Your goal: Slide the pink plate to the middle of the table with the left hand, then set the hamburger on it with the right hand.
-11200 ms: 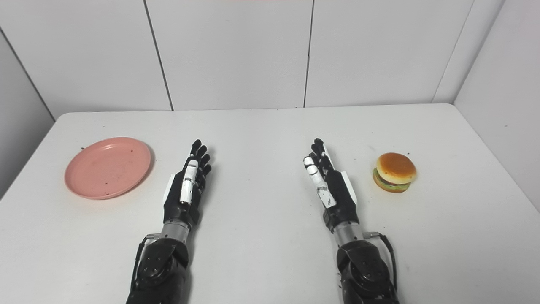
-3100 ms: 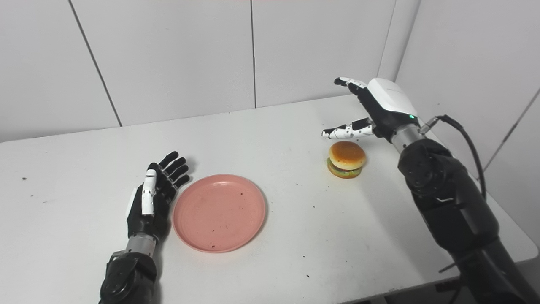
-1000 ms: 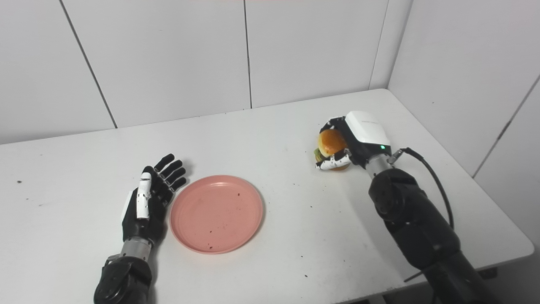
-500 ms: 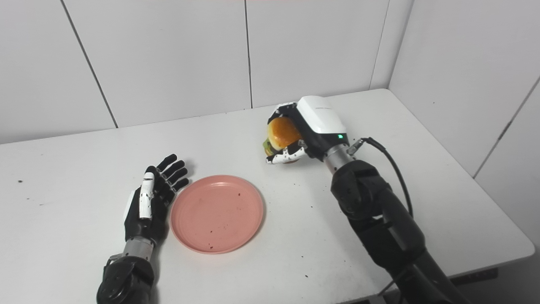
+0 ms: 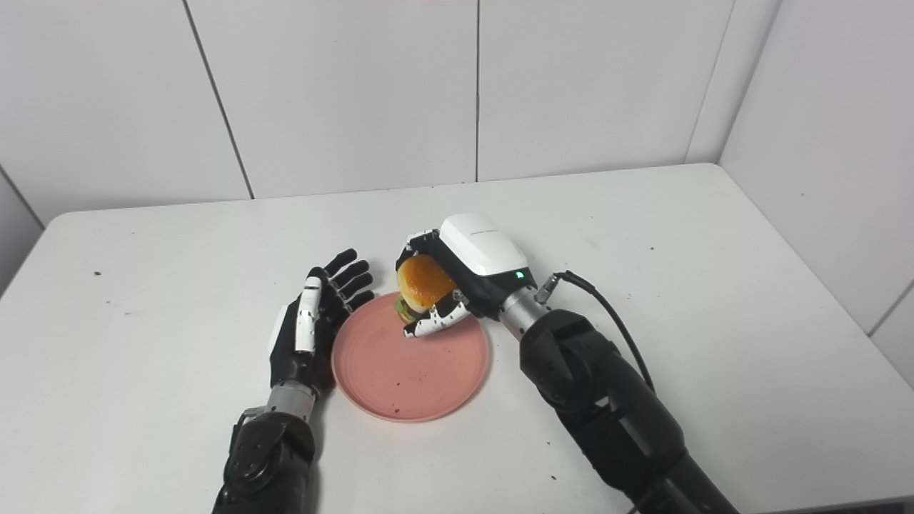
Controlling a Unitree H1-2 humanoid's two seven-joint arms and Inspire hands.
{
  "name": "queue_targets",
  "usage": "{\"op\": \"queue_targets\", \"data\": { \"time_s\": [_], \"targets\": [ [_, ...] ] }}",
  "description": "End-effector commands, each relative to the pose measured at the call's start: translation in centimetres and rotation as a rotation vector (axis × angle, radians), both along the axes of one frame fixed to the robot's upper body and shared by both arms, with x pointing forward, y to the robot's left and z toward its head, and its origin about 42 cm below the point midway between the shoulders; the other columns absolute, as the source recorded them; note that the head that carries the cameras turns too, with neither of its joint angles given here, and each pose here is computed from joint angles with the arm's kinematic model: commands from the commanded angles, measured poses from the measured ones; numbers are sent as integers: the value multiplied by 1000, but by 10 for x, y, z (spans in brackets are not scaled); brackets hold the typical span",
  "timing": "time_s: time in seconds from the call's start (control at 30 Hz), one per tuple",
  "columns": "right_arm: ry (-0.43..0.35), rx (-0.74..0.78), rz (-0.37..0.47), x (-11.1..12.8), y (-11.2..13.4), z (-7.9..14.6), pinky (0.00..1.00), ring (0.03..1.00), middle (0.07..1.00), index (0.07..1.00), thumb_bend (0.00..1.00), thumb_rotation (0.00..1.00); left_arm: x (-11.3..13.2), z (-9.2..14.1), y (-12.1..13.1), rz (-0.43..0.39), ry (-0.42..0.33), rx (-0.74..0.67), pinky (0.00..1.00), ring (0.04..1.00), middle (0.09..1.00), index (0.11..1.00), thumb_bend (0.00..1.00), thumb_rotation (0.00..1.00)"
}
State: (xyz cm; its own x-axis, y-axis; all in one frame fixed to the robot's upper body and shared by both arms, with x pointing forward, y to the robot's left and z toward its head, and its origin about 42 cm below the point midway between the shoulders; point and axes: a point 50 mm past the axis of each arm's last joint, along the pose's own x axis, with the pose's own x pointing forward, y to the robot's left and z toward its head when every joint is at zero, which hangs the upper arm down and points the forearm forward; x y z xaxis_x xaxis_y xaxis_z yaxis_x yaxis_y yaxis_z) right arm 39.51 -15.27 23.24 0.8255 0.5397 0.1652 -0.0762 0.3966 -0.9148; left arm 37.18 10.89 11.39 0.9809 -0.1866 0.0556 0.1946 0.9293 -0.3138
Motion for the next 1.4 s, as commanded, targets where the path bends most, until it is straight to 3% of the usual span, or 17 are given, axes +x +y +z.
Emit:
{"op": "queue_targets", "data": {
  "time_s": [0.0,0.47,0.6,0.7,0.9,0.97,1.0,1.1,1.17,1.27,1.33,1.37],
  "targets": [
    [-84,8,58,4,6,19,175,244,473,486,522,0,-8,-8,-10,-13,41,-13,768,803,785,762,280,1000],
    [-17,-92,110,4,0,-7,190,249,472,487,522,0,-8,-7,-20,-8,20,-12,793,804,791,763,283,1000],
    [-9,-116,116,4,-1,-11,222,294,409,518,513,0,-9,-6,-19,-13,29,-3,806,813,794,772,281,1000],
    [2,-128,109,4,-2,-14,204,270,469,489,520,0,-9,-6,-18,-14,36,-6,800,819,797,770,278,1000],
    [12,-135,107,3,-6,-15,198,259,472,489,522,0,-10,-7,-16,-12,41,-7,789,810,793,773,272,1000],
    [11,-130,108,1,-7,-15,271,345,479,491,522,0,-10,-6,-16,-16,43,0,788,812,794,774,273,1000],
    [16,-128,102,0,-7,-15,406,497,562,501,513,66,-10,-6,-16,-17,42,-1,801,817,798,775,276,1000],
    [31,-139,100,-4,-9,-16,510,609,681,499,507,128,-10,-6,-15,-18,42,-25,797,814,798,772,273,1000],
    [43,-135,104,-7,-11,-15,614,710,762,731,603,245,-10,-6,-16,-13,40,-14,826,827,811,785,275,1000],
    [43,-130,108,-11,-14,-13,728,836,873,860,677,401,-9,-7,-16,-2,27,4,801,808,795,774,264,1000],
    [35,-110,113,-13,-17,-12,760,868,905,888,699,445,-9,-7,-16,2,30,-7,776,797,784,766,260,1000],
    [34,-101,114,-14,-18,-12,827,921,958,936,721,505,-9,-7,-17,4,33,-14,750,782,768,750,256,1000]
  ]
}}
